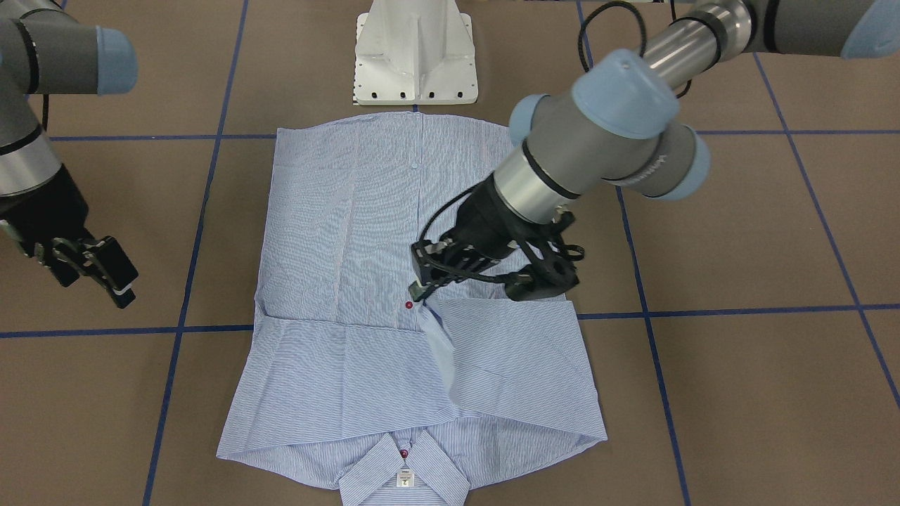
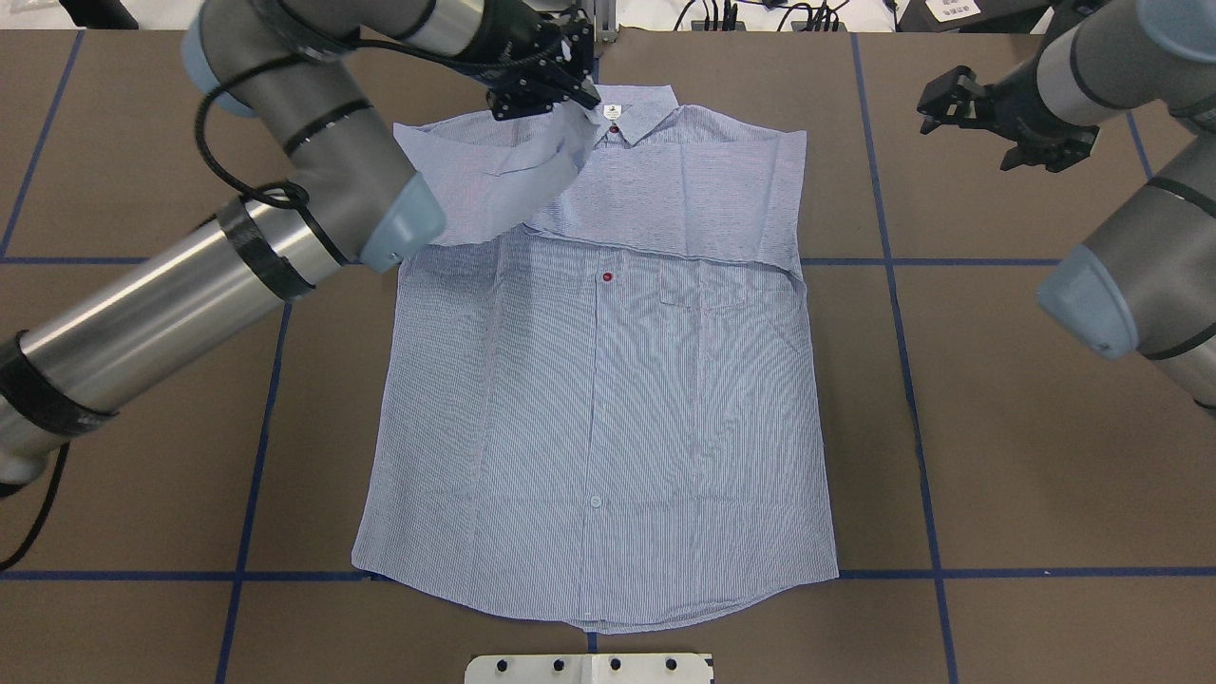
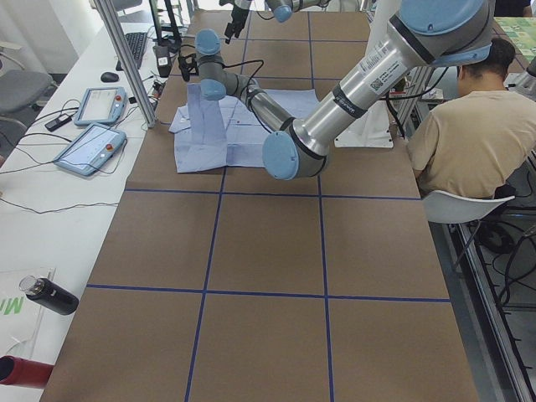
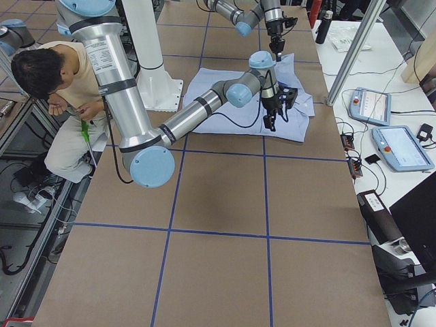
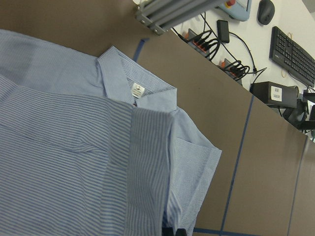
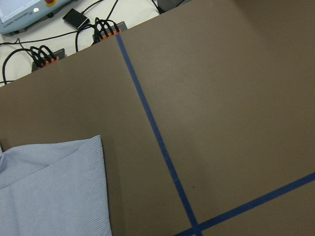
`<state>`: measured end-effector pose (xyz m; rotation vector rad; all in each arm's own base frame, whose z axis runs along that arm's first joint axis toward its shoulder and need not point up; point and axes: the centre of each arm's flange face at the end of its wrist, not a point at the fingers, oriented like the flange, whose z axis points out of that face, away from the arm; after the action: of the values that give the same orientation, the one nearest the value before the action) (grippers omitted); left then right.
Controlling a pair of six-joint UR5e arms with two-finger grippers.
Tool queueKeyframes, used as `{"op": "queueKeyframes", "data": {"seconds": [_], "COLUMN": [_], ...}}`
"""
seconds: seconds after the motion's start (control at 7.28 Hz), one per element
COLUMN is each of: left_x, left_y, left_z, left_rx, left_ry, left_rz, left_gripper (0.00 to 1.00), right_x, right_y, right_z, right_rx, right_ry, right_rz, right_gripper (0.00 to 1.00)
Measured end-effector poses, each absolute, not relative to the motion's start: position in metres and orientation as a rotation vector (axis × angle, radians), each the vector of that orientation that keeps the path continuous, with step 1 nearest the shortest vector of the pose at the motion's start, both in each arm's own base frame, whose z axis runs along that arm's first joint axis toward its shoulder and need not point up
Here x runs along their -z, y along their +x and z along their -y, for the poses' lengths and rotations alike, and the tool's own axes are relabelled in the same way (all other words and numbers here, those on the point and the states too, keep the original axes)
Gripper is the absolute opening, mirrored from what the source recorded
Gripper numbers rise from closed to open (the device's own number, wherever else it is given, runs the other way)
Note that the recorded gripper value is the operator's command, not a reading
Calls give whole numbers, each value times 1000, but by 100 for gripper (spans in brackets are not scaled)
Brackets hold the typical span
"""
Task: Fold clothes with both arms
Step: 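Fold the sleeve with the left gripper across the shirt front toward the collar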
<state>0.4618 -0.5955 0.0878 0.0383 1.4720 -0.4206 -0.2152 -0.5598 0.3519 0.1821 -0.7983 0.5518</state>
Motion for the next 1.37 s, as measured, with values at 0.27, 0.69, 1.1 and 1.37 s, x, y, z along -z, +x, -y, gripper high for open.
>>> {"op": "queueKeyframes", "data": {"seconds": [0.27, 0.69, 1.1, 1.37], "left_x": [-75, -73, -64, -53], "left_y": [513, 533, 533, 526], "left_z": [563, 554, 556, 552], "left_rx": [409, 397, 431, 446], "left_ry": [75, 77, 105, 99], "left_rz": [-1525, -1534, -1544, -1569], "left_gripper": [0, 84, 99, 99], "right_x": [-393, -411, -407, -391], "right_y": [-188, -180, -181, -200], "right_z": [550, 544, 543, 532], "right_rx": [-543, -541, -543, -534], "right_ry": [182, 186, 183, 162], "right_rz": [781, 780, 790, 830], "right_gripper": [100, 100, 100, 100]}}
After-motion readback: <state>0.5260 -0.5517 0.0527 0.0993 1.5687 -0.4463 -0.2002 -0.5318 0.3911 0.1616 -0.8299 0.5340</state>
